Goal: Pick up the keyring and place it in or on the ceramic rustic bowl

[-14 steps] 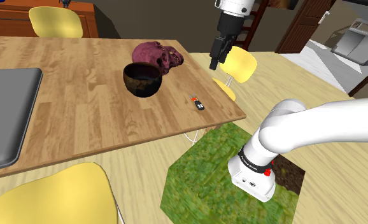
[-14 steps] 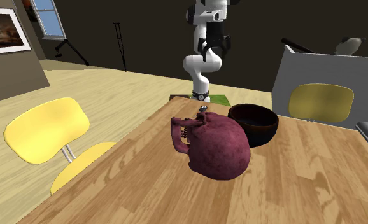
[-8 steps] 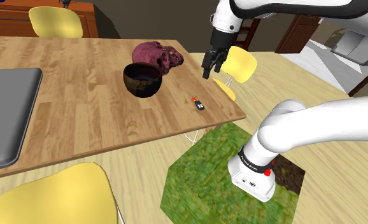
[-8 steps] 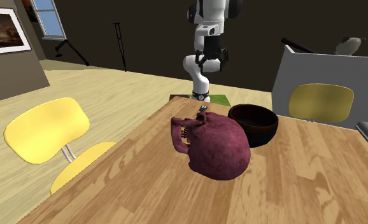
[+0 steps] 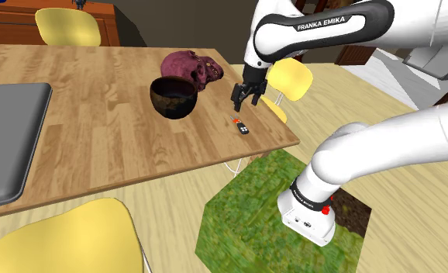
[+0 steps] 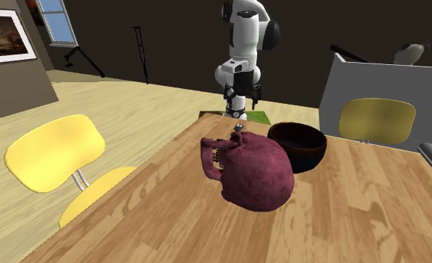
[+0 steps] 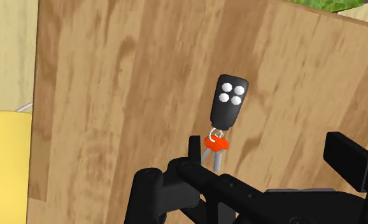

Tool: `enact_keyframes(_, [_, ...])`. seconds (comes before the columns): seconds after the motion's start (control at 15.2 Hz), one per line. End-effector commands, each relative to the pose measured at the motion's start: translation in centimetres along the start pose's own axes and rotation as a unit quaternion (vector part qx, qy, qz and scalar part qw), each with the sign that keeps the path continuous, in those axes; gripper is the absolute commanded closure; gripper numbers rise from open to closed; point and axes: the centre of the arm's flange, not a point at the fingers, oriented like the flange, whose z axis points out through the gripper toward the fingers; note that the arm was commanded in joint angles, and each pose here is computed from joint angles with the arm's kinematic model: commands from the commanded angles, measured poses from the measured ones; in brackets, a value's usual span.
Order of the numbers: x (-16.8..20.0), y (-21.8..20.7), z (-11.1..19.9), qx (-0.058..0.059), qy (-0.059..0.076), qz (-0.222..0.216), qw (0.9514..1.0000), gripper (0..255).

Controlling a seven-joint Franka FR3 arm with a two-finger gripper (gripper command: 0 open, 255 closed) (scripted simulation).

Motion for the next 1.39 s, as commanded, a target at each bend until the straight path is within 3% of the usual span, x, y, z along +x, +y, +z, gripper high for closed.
enact_keyframes(0.0, [0.7, 0.6, 2.5, -0.003, 0.002, 0.027, 0.9996, 0])
enact_keyframes(0.13, [1.6, 1.3, 4.8, -0.006, 0.002, 0.053, 0.9986, 0])
enact_keyframes(0.59, [1.6, 1.3, 8.5, -0.006, 0.002, 0.053, 0.9986, 0])
enact_keyframes(1.19, [1.6, 1.3, 8.8, -0.006, 0.002, 0.053, 0.9986, 0])
enact_keyframes(1.25, [1.6, 1.3, 8.8, -0.006, 0.002, 0.053, 0.9986, 255])
enact_keyframes(1.32, [1.6, 1.3, 8.8, -0.006, 0.002, 0.053, 0.9986, 255])
